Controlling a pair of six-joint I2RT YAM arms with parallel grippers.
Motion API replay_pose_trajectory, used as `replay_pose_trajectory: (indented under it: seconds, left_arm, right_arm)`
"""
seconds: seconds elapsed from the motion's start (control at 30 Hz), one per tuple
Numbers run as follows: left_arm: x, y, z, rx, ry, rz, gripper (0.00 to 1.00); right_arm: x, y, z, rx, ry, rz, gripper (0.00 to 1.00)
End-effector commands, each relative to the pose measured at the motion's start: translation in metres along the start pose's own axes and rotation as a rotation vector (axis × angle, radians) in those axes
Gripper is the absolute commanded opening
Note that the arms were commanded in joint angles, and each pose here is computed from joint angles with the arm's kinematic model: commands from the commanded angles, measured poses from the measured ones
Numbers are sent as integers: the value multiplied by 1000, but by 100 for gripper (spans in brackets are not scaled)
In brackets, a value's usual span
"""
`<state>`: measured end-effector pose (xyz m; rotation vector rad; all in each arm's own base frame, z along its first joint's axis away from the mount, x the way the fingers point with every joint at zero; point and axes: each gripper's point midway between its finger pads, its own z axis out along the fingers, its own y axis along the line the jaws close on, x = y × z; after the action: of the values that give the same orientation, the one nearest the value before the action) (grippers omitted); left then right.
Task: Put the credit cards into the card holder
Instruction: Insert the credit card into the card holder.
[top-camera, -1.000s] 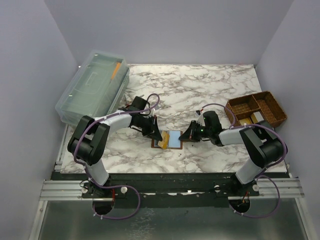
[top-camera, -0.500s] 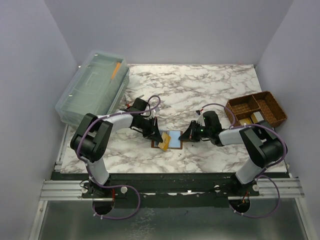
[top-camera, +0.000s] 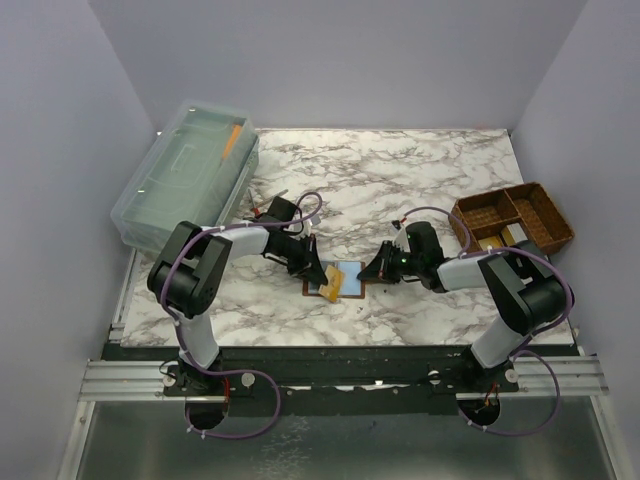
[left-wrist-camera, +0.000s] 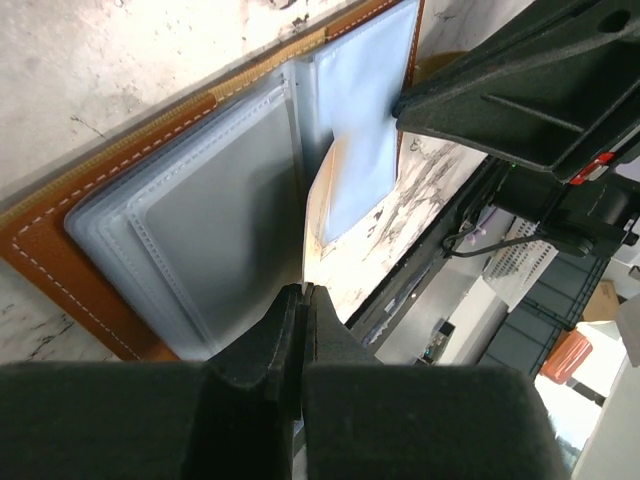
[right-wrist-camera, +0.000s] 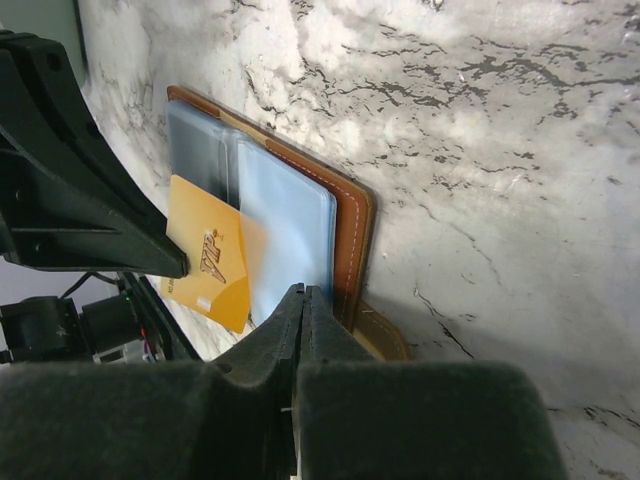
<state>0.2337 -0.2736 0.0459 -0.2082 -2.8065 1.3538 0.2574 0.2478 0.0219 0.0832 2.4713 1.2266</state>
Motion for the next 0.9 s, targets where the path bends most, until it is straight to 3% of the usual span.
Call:
replay_pose_trajectory:
  seconds: [0.0, 0.4, 0.87]
  left_arm:
    - [-11, 5, 6, -6, -25, -30, 0]
    - [-32, 8, 12, -18, -136, -94, 0]
    - [-21, 12, 23, -10, -187, -148, 0]
  right_arm:
    - [9, -14, 3, 42, 14, 11, 1]
    - [11, -15, 3, 34, 15, 12, 1]
    - [12, -13, 4, 22, 17, 19, 1]
